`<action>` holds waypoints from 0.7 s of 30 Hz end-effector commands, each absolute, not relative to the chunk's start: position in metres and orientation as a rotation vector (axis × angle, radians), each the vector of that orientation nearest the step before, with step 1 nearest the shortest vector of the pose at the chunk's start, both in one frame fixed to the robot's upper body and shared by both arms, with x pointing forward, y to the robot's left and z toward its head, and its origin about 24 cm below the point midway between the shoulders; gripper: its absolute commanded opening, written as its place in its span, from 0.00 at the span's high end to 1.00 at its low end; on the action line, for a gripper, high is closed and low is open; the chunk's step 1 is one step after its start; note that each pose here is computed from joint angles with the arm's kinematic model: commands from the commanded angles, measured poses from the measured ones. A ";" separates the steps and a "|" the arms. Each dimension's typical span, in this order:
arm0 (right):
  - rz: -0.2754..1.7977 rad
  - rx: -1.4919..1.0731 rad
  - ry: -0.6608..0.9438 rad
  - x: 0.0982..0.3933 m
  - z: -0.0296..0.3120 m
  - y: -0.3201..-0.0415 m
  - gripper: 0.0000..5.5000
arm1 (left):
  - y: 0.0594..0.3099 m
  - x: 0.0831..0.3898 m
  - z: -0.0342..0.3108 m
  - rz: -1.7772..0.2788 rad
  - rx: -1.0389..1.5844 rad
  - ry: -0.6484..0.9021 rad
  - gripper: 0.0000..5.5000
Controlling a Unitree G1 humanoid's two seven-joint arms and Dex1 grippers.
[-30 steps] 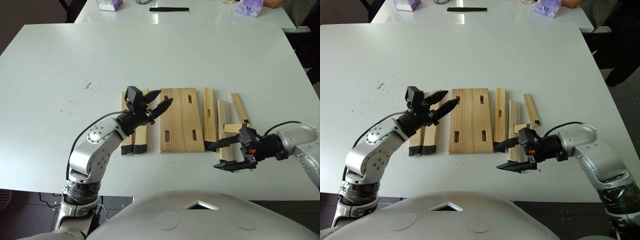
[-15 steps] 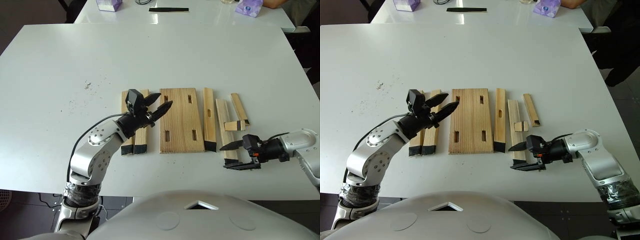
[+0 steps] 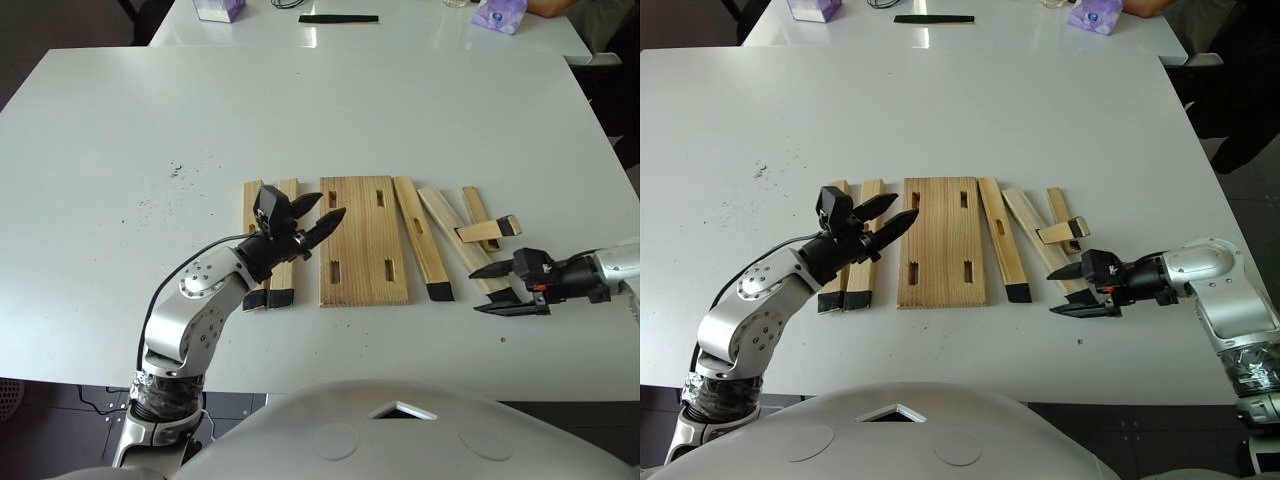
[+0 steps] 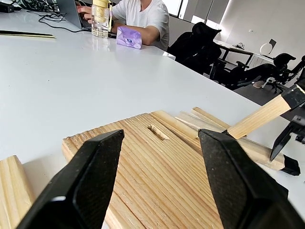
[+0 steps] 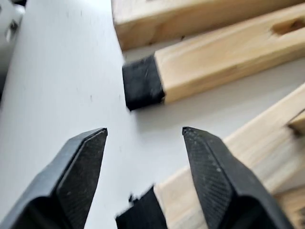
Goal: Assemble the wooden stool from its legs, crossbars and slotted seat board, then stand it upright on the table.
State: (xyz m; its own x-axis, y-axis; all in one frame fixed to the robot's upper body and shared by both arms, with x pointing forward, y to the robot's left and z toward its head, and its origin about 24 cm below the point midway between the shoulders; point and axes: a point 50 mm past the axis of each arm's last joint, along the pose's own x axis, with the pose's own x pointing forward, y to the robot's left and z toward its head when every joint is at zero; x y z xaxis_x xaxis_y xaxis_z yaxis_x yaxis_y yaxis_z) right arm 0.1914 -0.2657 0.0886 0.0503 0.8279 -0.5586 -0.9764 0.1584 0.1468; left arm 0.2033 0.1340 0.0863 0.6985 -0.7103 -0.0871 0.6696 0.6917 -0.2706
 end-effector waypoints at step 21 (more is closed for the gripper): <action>0.912 -0.154 0.661 0.161 0.081 -0.294 0.18 | 0.142 0.188 0.084 -0.645 -0.234 0.173 0.47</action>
State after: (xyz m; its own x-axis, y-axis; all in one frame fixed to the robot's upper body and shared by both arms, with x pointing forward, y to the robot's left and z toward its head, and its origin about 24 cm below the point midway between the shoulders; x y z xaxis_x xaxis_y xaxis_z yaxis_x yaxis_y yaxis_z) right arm 0.1631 -0.2946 0.0889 0.4035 0.7274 -0.5550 -0.8009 0.5741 0.1703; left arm 0.1892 0.1405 0.0833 0.7783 -0.6223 -0.0836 0.5820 0.7649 -0.2762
